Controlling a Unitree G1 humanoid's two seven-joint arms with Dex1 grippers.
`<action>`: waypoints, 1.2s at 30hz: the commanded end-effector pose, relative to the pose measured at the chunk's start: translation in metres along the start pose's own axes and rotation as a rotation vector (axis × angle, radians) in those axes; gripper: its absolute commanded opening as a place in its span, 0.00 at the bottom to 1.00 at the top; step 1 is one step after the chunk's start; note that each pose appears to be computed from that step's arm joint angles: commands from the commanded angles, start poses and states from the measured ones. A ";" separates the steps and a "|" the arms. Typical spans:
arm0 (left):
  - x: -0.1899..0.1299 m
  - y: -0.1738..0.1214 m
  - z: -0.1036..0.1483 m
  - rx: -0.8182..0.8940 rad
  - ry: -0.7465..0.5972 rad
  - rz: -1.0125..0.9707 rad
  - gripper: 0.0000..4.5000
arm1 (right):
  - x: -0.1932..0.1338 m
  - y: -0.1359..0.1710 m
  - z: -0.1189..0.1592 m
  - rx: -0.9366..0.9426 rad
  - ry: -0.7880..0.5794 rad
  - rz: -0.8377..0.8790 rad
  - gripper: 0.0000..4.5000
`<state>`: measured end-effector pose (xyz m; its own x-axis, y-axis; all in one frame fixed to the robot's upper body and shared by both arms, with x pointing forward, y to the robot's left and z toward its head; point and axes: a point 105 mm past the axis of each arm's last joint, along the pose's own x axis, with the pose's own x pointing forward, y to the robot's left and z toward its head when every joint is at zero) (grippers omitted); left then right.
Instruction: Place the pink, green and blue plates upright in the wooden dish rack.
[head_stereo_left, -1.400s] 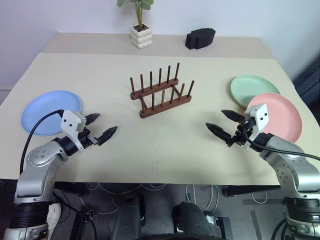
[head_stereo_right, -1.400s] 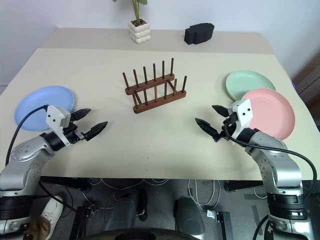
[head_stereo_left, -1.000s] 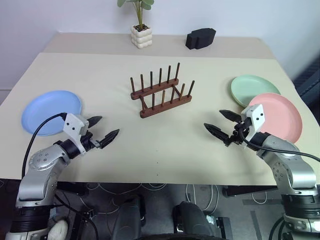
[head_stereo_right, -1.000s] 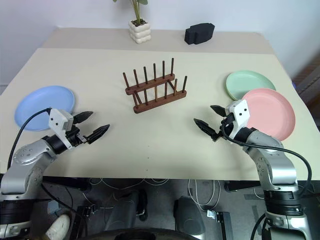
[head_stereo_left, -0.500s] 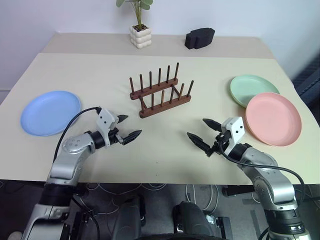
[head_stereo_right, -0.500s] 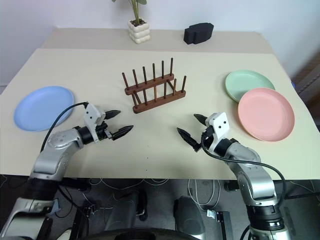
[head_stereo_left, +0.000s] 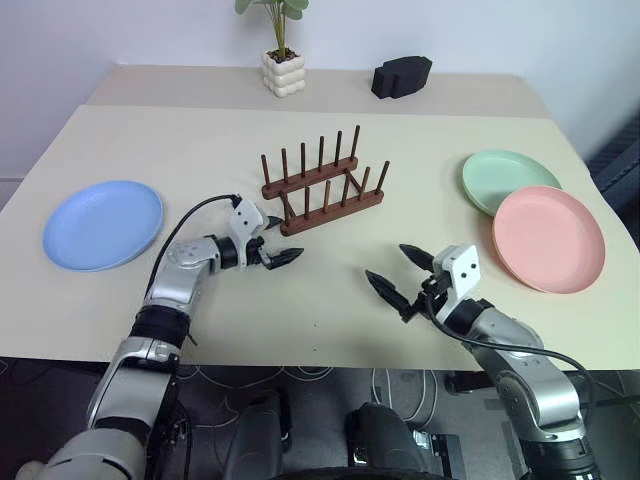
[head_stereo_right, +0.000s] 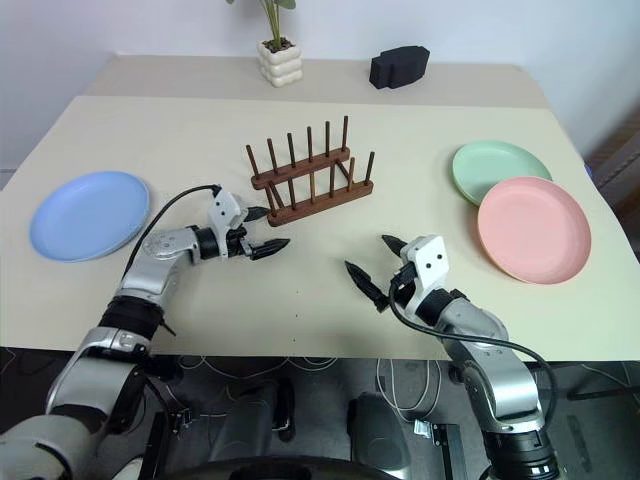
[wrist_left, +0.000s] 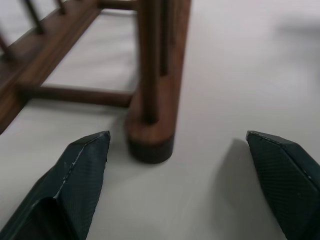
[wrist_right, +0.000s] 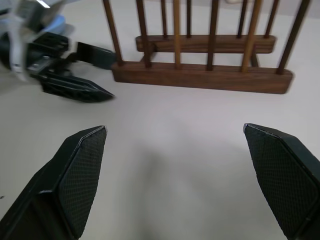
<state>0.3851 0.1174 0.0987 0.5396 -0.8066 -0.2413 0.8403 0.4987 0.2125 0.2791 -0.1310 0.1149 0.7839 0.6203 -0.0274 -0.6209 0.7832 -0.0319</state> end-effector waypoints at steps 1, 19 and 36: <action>0.005 -0.001 -0.003 0.021 0.024 -0.036 0.62 | -0.001 0.003 0.013 -0.038 -0.047 0.006 1.00; 0.008 -0.039 0.010 0.168 -0.017 -0.363 0.16 | -0.029 0.003 -0.014 -0.070 0.135 0.048 1.00; -0.001 -0.012 0.003 0.104 0.023 -0.263 0.91 | -0.030 -0.002 -0.008 -0.098 0.129 -0.013 1.00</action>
<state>0.3730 0.1008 0.0968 0.2698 -0.9037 -0.3325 0.9524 0.1997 0.2302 0.2586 -0.1501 0.0937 0.7791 0.5960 -0.1944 -0.6193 0.7798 -0.0913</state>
